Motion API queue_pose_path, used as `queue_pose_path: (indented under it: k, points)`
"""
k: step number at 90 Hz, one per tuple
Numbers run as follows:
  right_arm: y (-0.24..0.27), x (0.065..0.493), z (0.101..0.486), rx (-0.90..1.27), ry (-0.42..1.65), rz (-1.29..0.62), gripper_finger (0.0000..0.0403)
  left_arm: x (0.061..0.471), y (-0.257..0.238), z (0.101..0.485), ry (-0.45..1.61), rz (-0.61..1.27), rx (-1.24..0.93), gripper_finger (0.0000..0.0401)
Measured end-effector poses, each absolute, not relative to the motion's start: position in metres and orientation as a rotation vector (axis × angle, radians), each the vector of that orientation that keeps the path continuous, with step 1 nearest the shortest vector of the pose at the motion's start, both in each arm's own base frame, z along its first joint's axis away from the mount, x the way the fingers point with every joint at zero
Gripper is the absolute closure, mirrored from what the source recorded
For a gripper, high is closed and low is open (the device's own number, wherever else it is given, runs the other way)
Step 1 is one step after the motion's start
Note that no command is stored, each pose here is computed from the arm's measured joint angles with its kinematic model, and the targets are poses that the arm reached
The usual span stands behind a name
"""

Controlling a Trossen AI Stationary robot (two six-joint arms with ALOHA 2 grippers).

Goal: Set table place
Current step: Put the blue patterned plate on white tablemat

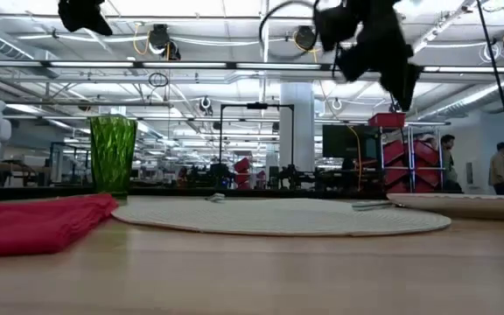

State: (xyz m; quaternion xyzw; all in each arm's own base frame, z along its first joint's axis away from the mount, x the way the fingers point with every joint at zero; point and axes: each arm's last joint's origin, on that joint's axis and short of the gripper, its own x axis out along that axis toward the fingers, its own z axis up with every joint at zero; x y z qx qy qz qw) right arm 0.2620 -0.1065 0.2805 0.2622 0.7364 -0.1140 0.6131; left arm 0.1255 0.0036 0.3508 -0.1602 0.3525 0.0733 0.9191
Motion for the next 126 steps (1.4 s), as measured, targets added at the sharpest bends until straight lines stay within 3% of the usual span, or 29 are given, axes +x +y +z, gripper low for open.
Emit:
queue_pose_path:
  k: [29,51,65,91,126]
  points:
    - [-0.153,0.279,0.211,0.422,1.912,0.024,0.0154,0.129,0.003,0.356,0.66,0.133,-0.415,0.0123]
    - [-0.178,0.277,0.199,0.289,1.821,0.197,0.0154,0.129,0.003,0.356,0.658,0.154,-0.468,0.0123]
    - [-0.186,0.272,0.19,0.326,1.702,0.296,0.0154,0.129,0.003,0.356,0.659,0.165,-0.492,0.0123]
    - [-0.174,0.255,0.162,0.263,1.736,0.494,0.0154,0.129,0.003,0.355,0.661,0.169,-0.491,0.0123]
    - [-0.161,0.237,0.131,0.29,1.787,0.507,0.0154,0.129,0.003,0.355,0.662,0.166,-0.463,0.0123]
